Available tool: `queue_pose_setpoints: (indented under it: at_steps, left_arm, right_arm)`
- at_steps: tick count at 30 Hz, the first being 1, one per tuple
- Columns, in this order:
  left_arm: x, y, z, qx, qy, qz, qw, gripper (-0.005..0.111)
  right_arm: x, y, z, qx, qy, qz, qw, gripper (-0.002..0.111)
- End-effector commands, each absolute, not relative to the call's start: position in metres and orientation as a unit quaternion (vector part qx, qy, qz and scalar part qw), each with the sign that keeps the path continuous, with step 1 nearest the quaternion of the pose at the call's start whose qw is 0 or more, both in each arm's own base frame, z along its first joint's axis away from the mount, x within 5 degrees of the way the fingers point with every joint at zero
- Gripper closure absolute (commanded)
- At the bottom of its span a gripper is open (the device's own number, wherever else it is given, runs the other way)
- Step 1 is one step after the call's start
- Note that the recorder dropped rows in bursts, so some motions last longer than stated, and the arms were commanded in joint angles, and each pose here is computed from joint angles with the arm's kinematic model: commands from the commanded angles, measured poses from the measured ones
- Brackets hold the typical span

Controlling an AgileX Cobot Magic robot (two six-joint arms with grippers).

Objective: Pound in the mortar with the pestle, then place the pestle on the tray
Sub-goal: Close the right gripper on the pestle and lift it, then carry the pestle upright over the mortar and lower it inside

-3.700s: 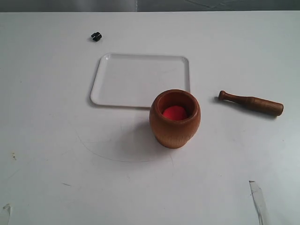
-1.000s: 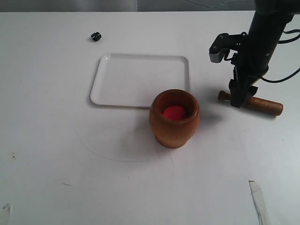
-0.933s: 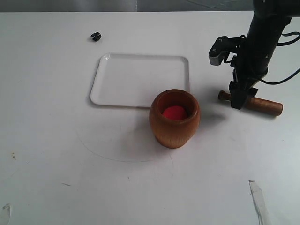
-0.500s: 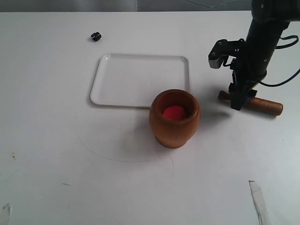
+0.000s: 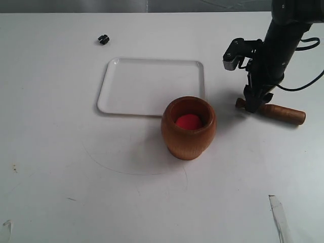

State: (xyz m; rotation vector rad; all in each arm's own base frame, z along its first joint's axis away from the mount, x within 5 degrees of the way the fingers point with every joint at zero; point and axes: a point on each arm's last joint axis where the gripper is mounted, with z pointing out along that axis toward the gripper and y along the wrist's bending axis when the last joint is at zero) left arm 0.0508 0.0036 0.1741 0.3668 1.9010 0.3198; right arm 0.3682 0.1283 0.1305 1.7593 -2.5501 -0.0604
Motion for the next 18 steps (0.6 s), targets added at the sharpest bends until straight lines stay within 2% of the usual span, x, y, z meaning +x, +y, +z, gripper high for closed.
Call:
queue_pose_setpoints:
  at_steps: [1, 4, 9, 11, 12, 16, 18]
  left_arm:
    - [0.051, 0.003, 0.174, 0.153, 0.805, 0.128, 0.559, 0.107]
    - [0.051, 0.003, 0.174, 0.153, 0.805, 0.128, 0.559, 0.107]
    - [0.051, 0.003, 0.174, 0.153, 0.805, 0.128, 0.559, 0.107]
    - [0.051, 0.003, 0.174, 0.153, 0.805, 0.128, 0.559, 0.107]
    - [0.051, 0.003, 0.174, 0.153, 0.805, 0.128, 0.559, 0.107]
    - [0.051, 0.003, 0.174, 0.153, 0.805, 0.128, 0.559, 0.107]
    - [0.051, 0.003, 0.174, 0.153, 0.805, 0.128, 0.559, 0.107]
  right_arm:
    - [0.367, 0.132, 0.131, 0.561, -0.827, -0.036, 0.014, 0.063]
    - [0.366, 0.133, 0.129, 0.556, -0.830, -0.045, 0.015, 0.063]
    - [0.364, 0.131, 0.107, 0.559, -0.825, -0.050, 0.059, 0.066]
    - [0.366, 0.128, 0.111, 0.570, -0.819, -0.031, 0.056, 0.092]
    - [0.367, 0.126, 0.124, 0.577, -0.816, -0.012, 0.040, 0.108]
    - [0.371, 0.130, 0.169, 0.563, -0.824, 0.001, -0.061, 0.108]
    - [0.374, 0.137, 0.202, 0.539, -0.828, -0.006, -0.156, 0.108]
